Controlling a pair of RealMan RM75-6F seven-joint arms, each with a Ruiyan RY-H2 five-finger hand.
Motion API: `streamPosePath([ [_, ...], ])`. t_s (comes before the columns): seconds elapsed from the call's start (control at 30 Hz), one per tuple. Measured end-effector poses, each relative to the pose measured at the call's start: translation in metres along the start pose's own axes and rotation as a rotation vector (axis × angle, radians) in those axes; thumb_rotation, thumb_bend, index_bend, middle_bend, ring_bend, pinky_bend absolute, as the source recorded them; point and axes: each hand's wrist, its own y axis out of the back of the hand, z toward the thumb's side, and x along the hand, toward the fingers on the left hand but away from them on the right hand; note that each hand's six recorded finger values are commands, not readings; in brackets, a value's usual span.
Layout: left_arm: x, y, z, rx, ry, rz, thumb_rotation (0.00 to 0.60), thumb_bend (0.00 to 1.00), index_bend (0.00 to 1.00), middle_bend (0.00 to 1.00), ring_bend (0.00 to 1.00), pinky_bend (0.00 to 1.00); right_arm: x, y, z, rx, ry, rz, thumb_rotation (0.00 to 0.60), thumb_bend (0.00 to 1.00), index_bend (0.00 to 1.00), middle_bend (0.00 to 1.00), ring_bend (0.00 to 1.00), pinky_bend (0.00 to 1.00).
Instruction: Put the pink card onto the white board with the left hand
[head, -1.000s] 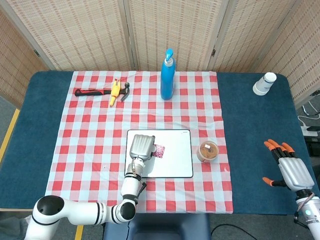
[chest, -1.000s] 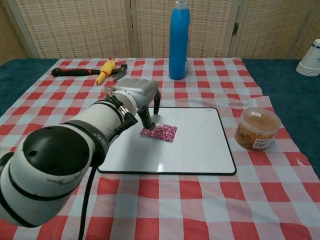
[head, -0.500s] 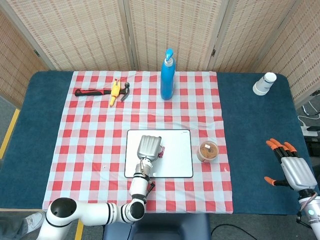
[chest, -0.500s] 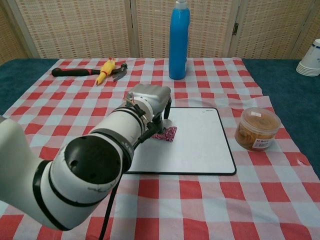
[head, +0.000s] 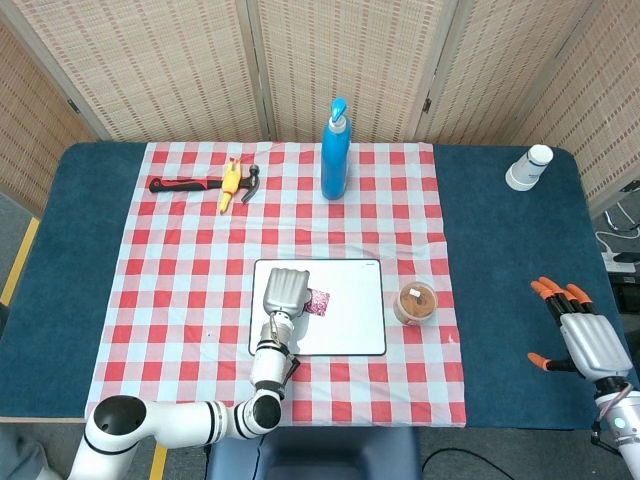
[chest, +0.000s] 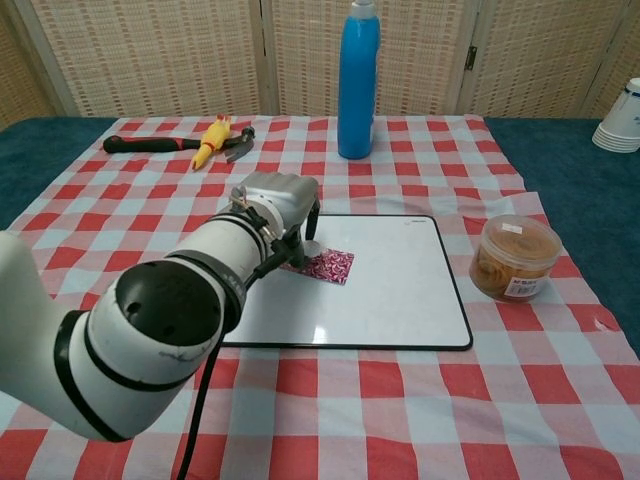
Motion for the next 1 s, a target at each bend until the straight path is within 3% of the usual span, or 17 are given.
streamPosePath([
  [1.0, -0.002, -0.004, 0.016, -0.013, -0.013, -0.003, 0.600, 0.33, 0.50, 1.00, 1.00, 1.00, -0.001, 0.000, 0.000, -0.007, 0.003, 0.005, 0.600, 0.07, 0.00, 0.00, 0.00, 0.00],
])
